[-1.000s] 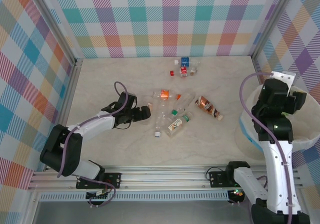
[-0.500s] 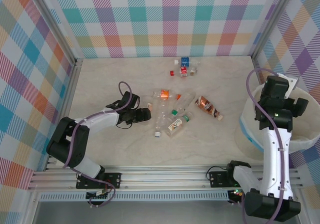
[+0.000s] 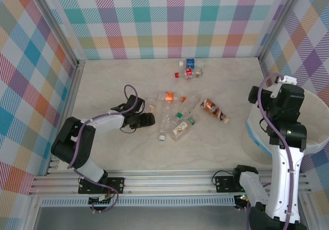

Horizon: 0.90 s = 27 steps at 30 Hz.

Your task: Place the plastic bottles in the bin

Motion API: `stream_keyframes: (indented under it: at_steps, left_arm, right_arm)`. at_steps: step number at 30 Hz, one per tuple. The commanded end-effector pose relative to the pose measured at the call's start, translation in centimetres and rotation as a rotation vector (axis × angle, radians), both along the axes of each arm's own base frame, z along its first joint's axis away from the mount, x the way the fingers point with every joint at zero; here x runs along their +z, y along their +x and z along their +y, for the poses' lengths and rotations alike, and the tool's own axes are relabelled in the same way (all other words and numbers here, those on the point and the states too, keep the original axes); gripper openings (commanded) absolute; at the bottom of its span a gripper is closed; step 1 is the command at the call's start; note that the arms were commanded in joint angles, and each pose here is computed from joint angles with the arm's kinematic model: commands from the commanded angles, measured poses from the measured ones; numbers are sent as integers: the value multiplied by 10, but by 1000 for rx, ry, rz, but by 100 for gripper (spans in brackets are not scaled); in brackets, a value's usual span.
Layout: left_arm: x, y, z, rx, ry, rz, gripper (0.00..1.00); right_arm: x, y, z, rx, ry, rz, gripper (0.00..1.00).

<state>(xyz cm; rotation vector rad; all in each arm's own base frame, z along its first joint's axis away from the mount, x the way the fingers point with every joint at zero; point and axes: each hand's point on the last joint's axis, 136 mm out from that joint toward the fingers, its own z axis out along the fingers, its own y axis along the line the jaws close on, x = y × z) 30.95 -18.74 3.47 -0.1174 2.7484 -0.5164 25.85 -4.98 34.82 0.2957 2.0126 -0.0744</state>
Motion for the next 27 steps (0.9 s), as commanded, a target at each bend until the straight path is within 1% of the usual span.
stream_keyframes:
  at_steps: [1,4,5,9,13,16,18,20,22,24,27]
  left_arm:
    - [-4,-4,-9,-54,0,12,73]
    - [-5,-3,-11,-66,5,8,73]
    - [-6,-2,-10,-65,10,8,70]
    - [-5,-2,-10,-73,14,-5,57]
    - [0,-2,-12,-88,4,-19,50]
    - [11,0,-16,-103,-19,-57,44]
    - [22,2,-20,-113,-46,-106,41]
    - [40,4,-29,-138,-97,-186,39]
    - [61,3,-40,-172,-150,-274,37]
    - [86,1,-49,-203,-199,-367,35]
    - [118,-3,-60,-236,-265,-480,30]
  right_arm:
    - [19,11,68,347,211,-73,100]
    - [24,15,102,514,339,-107,100]
    - [26,14,111,556,359,-120,100]
    - [35,11,137,673,403,-170,100]
    - [34,5,165,814,424,-167,100]
    - [26,5,189,904,437,-140,100]
    - [17,8,203,926,440,-109,100]
    - [9,19,209,880,439,-91,100]
    - [4,31,215,840,477,-92,100]
    - [-1,40,224,836,526,-89,100]
    - [-11,52,237,829,543,-63,100]
